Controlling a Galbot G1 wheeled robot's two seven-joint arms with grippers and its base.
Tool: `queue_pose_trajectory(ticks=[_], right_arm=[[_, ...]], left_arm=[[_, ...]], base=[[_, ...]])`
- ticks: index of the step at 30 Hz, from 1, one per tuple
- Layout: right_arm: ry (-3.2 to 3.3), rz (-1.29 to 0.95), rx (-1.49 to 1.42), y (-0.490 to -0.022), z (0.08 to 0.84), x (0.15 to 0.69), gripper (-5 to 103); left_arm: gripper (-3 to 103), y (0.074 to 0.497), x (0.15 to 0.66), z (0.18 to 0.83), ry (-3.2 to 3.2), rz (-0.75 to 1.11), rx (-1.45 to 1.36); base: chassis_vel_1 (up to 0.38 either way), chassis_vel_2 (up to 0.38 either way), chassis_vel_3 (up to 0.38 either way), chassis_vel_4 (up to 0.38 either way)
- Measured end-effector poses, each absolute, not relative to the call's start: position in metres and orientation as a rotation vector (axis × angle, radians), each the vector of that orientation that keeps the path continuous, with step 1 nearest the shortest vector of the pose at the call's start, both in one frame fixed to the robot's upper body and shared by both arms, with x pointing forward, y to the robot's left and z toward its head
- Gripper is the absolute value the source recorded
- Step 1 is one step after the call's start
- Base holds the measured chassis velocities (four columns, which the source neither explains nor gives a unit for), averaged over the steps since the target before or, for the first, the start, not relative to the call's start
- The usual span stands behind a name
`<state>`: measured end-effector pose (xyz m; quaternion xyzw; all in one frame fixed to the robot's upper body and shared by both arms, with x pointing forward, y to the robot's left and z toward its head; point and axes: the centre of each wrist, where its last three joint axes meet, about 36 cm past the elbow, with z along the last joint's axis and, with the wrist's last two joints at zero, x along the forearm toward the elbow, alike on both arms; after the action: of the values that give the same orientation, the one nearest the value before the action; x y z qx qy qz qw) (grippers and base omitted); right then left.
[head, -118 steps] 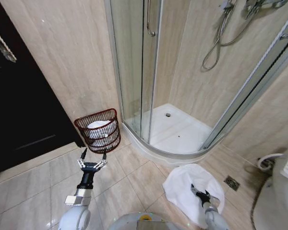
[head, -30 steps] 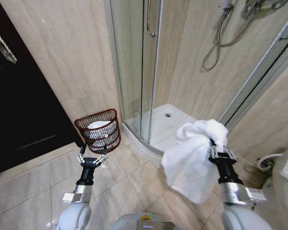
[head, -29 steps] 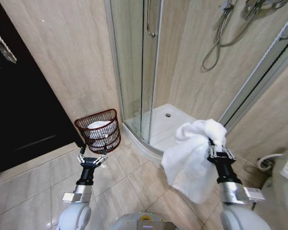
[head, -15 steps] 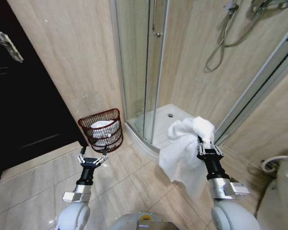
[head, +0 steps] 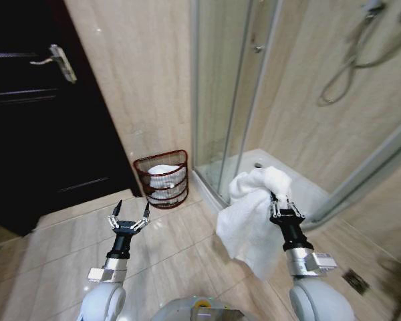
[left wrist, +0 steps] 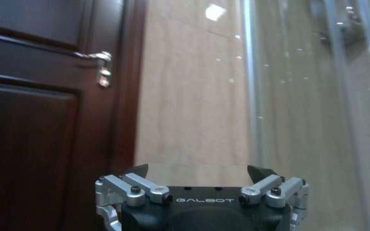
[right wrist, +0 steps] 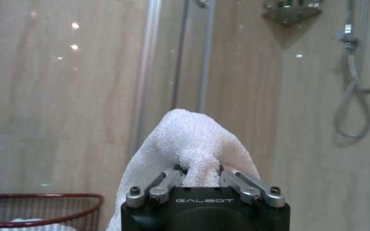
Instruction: Discard the used towel into the hamper.
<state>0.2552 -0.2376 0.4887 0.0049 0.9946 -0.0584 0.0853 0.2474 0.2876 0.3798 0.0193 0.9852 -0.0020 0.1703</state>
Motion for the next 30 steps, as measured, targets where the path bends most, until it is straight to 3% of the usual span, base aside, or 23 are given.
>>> queue_pose_trajectory(ticks=[30], right_arm=[[2.956,-0.121,0.014,-0.2348,0.4816,0.2607,19]], left_arm=[[100,0.2845,0.2427,0.3775,2.820,-0.005,0.033]], base=[[0.070,0.074,-0.047,-0.045]])
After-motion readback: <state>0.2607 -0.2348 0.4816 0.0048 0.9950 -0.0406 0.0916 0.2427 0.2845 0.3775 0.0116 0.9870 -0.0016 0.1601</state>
